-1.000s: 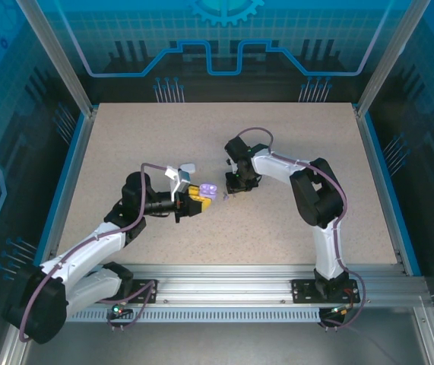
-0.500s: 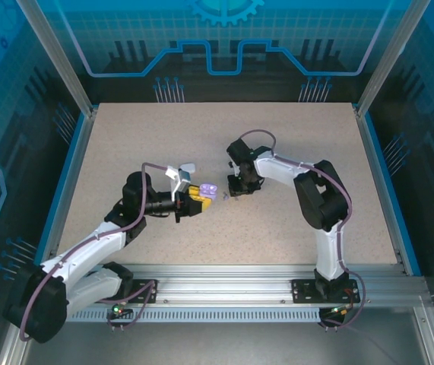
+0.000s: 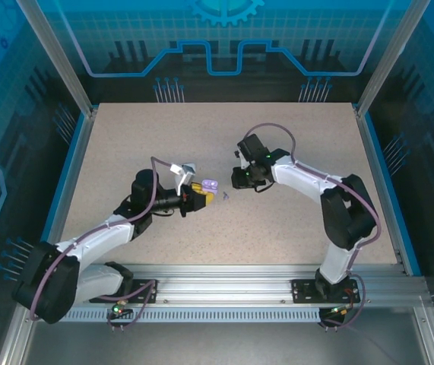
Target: Insert the wireless bluetooth earbuds into the charging case
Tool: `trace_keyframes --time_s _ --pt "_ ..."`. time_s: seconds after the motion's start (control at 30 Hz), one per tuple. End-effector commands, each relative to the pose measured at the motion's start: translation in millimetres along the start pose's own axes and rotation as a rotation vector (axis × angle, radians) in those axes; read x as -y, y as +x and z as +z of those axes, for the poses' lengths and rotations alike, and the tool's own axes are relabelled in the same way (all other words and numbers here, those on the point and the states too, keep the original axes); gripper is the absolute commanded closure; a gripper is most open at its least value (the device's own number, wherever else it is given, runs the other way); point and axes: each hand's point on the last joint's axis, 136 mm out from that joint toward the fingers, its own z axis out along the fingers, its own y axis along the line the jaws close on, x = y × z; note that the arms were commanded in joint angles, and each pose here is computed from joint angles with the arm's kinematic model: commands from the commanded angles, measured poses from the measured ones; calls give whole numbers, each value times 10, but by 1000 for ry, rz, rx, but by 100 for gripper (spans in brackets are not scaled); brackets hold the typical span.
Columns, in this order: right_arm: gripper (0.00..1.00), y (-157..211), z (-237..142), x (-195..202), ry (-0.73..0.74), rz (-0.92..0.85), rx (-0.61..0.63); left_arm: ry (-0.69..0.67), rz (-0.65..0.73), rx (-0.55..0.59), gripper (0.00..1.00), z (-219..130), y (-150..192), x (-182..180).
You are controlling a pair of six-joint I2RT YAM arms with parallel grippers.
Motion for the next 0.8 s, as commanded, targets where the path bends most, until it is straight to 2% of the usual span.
trace_keyframes --time_s 0.0,0.3,0.53,0.77 --pt "80 -219 -273 -119 -66 8 122 -44 -17 73 86 22 -226 -101" --pt "81 -454 -964 -401 -178 -48 345 -102 -99 117 86 79 -304 -247" --pt "80 -554 -1516 -746 -270 -139 500 -70 -94 114 86 211 -360 -142" --pt "79 -535 -1928 -1019 -346 -205 636 -3 -54 172 86 227 -572 57"
